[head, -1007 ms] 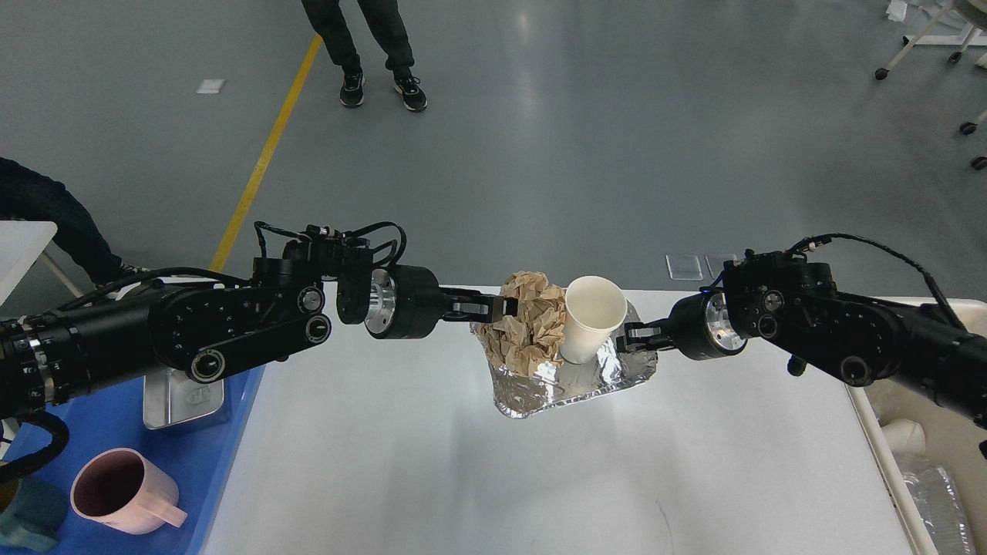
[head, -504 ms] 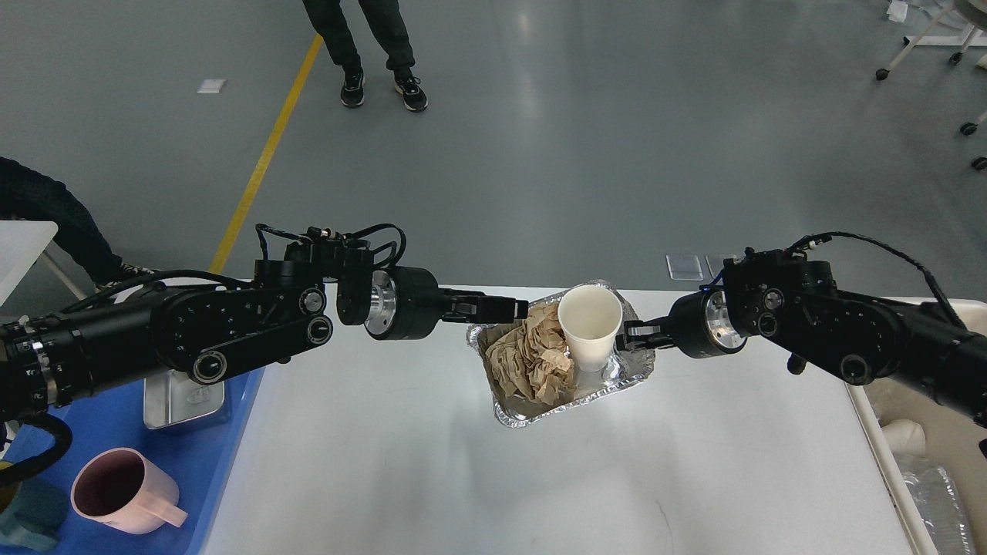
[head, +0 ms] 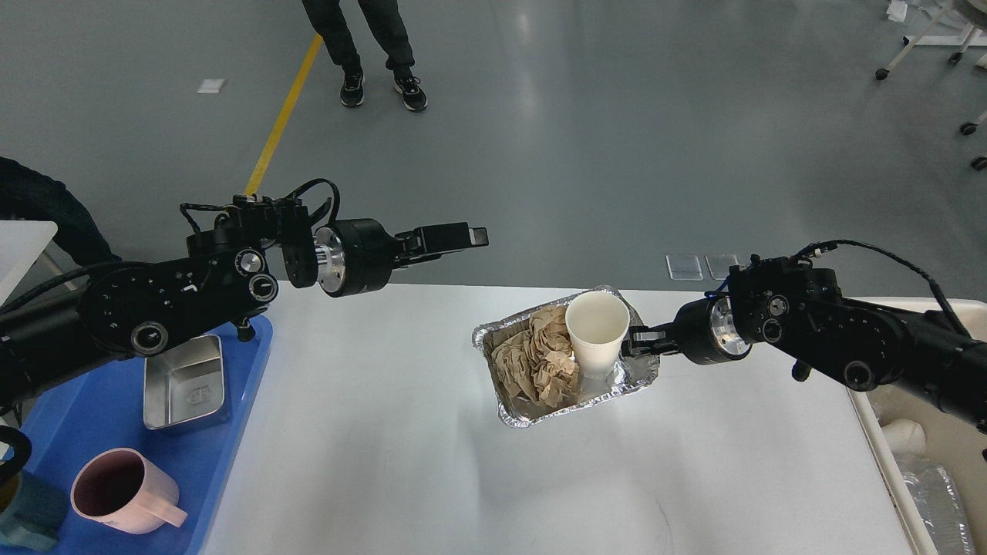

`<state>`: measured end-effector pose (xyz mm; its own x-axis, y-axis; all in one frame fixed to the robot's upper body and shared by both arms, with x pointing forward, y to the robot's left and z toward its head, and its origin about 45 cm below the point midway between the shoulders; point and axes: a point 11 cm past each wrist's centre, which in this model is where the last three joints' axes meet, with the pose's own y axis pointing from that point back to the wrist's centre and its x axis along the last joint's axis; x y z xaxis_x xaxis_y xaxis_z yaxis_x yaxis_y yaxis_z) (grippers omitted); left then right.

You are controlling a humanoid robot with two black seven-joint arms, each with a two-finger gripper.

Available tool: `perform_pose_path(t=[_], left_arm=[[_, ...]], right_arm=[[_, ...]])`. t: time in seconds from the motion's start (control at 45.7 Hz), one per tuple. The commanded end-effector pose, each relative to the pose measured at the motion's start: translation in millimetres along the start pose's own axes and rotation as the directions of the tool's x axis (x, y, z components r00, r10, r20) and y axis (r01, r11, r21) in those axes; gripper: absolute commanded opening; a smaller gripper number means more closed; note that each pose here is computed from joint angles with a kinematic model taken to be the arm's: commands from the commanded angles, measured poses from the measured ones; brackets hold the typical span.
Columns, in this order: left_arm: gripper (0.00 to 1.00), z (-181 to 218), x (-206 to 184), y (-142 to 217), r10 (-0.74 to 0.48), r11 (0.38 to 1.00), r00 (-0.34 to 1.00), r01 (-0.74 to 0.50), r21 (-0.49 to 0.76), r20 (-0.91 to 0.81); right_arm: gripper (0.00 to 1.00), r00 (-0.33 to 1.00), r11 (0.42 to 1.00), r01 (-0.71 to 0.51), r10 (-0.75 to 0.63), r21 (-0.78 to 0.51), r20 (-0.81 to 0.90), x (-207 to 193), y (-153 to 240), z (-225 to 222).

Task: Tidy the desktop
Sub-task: 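Drop the paper ball into the foil tray and raise the left gripper, then carry the foil tray with the right gripper to the beige waste bin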

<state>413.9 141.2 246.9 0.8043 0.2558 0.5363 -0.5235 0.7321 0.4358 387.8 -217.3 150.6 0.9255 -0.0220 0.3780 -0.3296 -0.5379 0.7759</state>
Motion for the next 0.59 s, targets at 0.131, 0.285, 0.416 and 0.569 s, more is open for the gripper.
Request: perform_pose_path(t=[0.131,0.285,0.416,0.569], left_arm=[[0.97,-28.1,33.7,39.6,0.172,0.985,0.967,-0.175,0.001,-0.189],[0.97,-50.3,48.6,68.9,0.273,0.958,0.903,-0.286,0.011,-0.331],[0.97,-71.1,59.4,98.6,0.358,0.921,0.816,-0.388,0.030,-0.454],[0.97,-97.0,64.5,133.1,0.433,0.858,0.660,-0.510,0.057,-0.614]], right_arm=[[0.00,0.999,1.000,-0.001,0.001,0.011,0.037,-7.5,-2.4,5.2],[0.00,0.998,1.000,-0.002,0.002,0.011,0.057,-12.4,-2.2,10.9],[0.00,0.995,1.000,-0.024,0.023,0.008,0.100,-8.3,6.0,19.6],[0.00,0.985,0.998,-0.063,0.065,-0.021,0.160,-2.8,23.3,40.5]])
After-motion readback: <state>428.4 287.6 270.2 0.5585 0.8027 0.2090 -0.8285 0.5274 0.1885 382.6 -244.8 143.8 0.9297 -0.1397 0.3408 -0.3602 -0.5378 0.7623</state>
